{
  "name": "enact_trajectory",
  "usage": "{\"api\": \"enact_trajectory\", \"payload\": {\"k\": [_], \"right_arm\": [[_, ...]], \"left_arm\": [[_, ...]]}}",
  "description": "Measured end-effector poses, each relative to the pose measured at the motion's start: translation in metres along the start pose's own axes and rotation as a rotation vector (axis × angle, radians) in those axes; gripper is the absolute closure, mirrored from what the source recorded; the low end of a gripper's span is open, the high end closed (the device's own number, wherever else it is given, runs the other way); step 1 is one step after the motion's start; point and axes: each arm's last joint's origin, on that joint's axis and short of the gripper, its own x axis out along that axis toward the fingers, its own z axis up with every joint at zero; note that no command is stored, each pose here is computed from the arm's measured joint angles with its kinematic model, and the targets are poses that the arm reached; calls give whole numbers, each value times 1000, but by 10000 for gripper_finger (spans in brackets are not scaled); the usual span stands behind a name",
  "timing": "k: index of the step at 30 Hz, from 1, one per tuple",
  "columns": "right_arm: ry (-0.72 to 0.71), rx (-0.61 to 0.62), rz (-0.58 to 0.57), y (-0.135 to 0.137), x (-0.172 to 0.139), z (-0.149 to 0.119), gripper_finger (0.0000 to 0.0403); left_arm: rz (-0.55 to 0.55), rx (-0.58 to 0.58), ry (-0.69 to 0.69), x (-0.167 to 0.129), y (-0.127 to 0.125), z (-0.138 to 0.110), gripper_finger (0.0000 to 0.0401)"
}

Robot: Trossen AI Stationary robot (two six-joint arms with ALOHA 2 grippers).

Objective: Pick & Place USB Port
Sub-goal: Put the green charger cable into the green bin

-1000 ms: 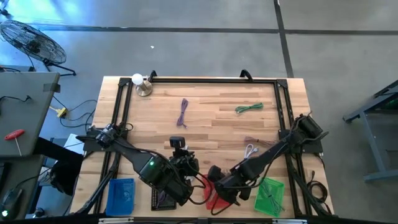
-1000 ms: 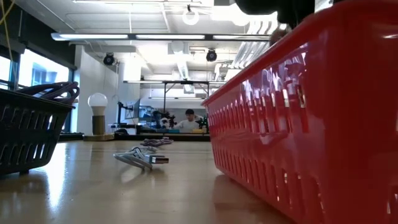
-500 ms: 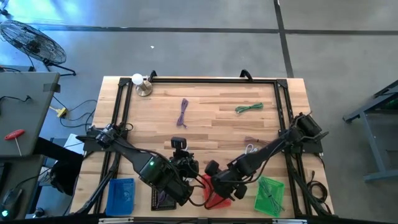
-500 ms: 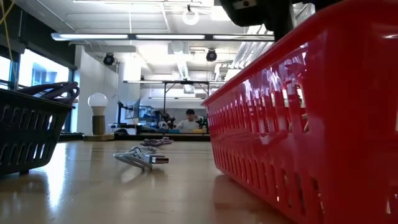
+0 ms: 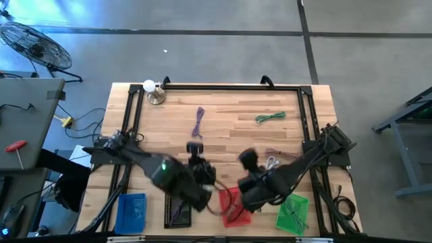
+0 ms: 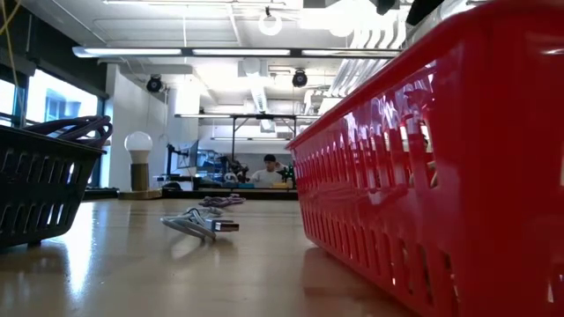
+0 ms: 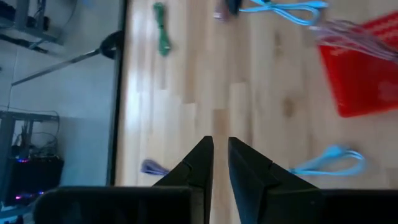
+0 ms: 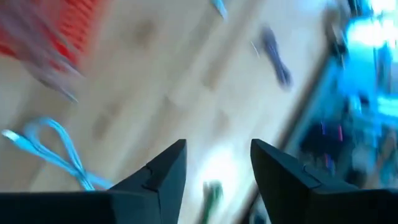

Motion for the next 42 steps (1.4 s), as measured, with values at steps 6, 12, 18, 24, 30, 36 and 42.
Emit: {"api": "enact_trajectory", "payload": {"k": [6, 12, 18, 24, 30, 36, 42], "right_arm": [[-17, 203, -76, -43, -22, -40, 238], [-47, 505, -74, -102, -32, -103, 237], [-113, 779, -51, -158, -25, -175, 238], [-246, 865, 75, -183, 9, -228, 238], [-214, 842, 220, -177, 75, -262, 238], [-180, 835, 281, -151, 129, -283, 237], [-133, 886, 330, -139, 148, -284, 237]], "left_arm": [[58, -46, -3, 1, 55, 0, 357], [45, -161, 39, 10, 116, -7, 357], [5, -298, 121, 34, 169, -17, 357], [-23, -342, 264, 76, 205, -36, 357], [-116, -380, 360, 137, 223, -59, 357], [-342, -347, 225, 190, 218, -71, 357], [-487, -308, 82, 225, 204, -80, 357]]}}
